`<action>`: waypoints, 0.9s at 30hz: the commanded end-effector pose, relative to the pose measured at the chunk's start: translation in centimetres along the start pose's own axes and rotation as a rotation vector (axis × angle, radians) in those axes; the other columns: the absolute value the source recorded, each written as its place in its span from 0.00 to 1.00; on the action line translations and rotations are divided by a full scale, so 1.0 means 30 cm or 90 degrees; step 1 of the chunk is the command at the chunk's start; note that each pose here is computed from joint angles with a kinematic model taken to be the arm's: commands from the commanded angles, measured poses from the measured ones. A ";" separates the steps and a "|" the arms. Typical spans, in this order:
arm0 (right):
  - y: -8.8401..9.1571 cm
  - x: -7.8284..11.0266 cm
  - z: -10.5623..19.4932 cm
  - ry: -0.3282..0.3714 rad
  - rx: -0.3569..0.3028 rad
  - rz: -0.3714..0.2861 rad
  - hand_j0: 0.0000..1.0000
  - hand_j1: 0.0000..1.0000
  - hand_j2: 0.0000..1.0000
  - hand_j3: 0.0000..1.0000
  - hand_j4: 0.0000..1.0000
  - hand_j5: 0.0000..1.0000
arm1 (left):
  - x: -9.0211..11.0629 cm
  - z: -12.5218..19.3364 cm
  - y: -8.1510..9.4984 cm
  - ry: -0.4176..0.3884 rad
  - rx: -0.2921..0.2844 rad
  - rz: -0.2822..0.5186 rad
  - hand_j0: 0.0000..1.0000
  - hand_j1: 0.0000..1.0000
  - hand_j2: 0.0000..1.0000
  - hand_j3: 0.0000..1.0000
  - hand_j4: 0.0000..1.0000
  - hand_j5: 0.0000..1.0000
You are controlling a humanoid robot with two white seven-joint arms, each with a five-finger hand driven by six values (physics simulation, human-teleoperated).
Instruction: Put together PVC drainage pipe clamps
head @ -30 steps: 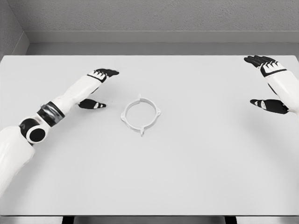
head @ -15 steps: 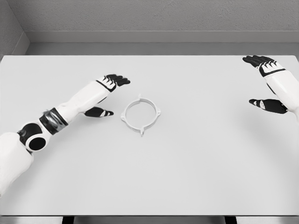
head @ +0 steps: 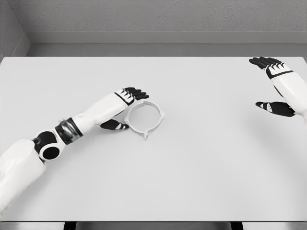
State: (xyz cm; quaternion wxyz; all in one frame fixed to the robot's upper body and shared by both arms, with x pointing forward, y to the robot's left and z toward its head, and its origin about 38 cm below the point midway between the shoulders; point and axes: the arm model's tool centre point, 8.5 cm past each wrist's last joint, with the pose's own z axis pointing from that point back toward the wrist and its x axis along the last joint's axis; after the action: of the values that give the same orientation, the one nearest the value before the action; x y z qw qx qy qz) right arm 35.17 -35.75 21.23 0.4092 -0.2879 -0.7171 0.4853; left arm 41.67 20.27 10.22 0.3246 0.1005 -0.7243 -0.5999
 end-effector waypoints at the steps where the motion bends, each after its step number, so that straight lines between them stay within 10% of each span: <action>1: -0.003 0.000 0.000 -0.001 -0.003 -0.004 1.00 1.00 1.00 1.00 1.00 1.00 | 0.001 -0.001 0.000 -0.001 0.002 0.003 1.00 1.00 1.00 1.00 1.00 1.00; 27: -0.001 0.000 0.002 -0.001 -0.003 -0.005 1.00 1.00 1.00 1.00 1.00 1.00 | 0.015 -0.031 -0.015 -0.006 0.006 0.010 1.00 1.00 1.00 1.00 1.00 1.00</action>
State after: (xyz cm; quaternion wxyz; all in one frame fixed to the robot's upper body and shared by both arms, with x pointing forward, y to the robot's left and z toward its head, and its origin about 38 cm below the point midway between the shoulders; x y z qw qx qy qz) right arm 35.15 -35.77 21.15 0.4102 -0.2872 -0.7168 0.4853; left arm 41.75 19.34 9.95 0.3241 0.0957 -0.7268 -0.5980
